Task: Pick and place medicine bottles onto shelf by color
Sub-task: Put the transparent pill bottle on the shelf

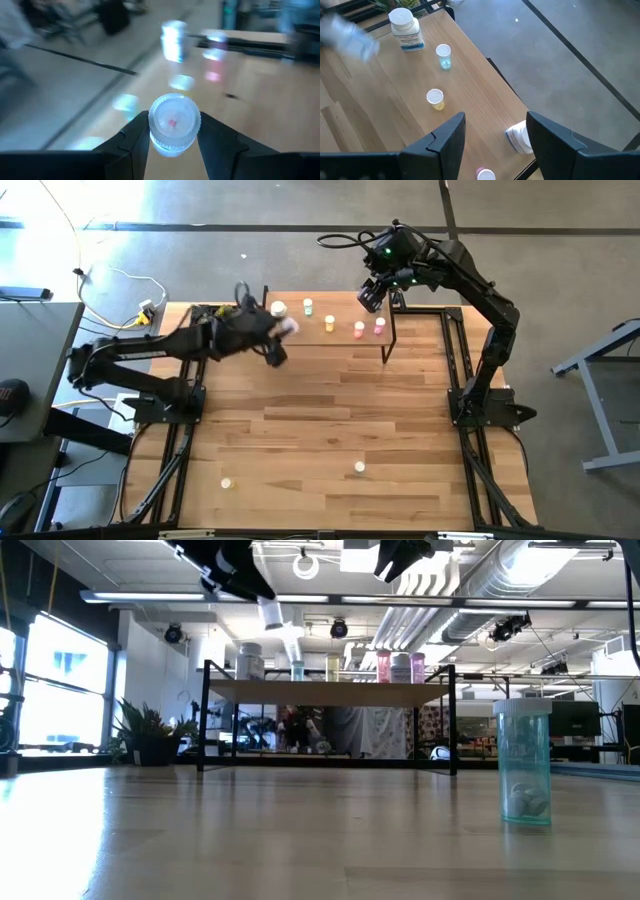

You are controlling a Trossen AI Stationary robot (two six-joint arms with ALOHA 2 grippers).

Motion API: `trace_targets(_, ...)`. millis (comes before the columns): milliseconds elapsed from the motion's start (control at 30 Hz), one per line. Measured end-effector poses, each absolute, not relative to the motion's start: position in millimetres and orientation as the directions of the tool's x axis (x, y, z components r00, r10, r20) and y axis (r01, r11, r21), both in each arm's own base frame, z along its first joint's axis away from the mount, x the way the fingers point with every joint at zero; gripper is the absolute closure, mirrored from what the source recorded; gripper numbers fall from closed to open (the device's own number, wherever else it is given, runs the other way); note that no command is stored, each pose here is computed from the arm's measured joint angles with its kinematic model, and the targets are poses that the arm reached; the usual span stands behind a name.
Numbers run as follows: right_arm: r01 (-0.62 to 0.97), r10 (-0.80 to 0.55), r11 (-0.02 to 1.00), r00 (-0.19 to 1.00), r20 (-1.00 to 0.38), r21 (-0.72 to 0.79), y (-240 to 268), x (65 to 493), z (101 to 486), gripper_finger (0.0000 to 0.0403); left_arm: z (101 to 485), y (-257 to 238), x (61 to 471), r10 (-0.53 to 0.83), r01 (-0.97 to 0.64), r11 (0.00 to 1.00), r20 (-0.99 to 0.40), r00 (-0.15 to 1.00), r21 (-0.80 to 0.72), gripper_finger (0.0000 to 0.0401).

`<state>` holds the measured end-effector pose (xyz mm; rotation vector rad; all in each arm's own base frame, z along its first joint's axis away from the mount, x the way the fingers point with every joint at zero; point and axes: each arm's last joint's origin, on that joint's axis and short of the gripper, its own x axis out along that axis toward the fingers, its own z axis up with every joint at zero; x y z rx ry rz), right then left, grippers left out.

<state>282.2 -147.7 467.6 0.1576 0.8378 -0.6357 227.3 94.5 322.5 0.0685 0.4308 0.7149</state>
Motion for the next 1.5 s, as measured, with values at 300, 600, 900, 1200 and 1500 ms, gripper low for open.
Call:
trace_targets(300,0.603,-0.463,0.792,0.497,-0.734,-0.091,-147.7,282.2,467.6,0.0202,338.6,147.3,192.8,0.805,-0.756,0.592,-0.244,0.541,0.279,0.0265)
trace_targets(600,0.628,-0.463,0.776,0.497,-0.734,-0.063,-147.7,282.2,467.6,0.0202,331.7,186.8,162.7,0.792,-0.780,0.596,-0.299,0.532,0.193,0.0265)
trace_targets(900,0.638,-0.463,0.768,0.498,-0.733,-0.052,-148.2,283.2,467.2,0.0202,330.8,215.4,165.5,0.732,-0.769,0.628,-0.425,0.533,0.118,0.0265)
trace_targets(1200,0.652,-0.467,0.757,0.506,-0.725,-0.033,-148.6,283.9,468.0,0.0202,324.1,240.6,170.8,0.637,-0.713,0.695,-0.539,0.551,0.092,0.0265)
trace_targets(1500,0.653,-0.467,0.756,0.505,-0.726,-0.032,-148.6,283.9,467.8,0.0202,306.4,250.0,177.8,0.563,-0.680,0.732,-0.603,0.565,0.046,0.0265)
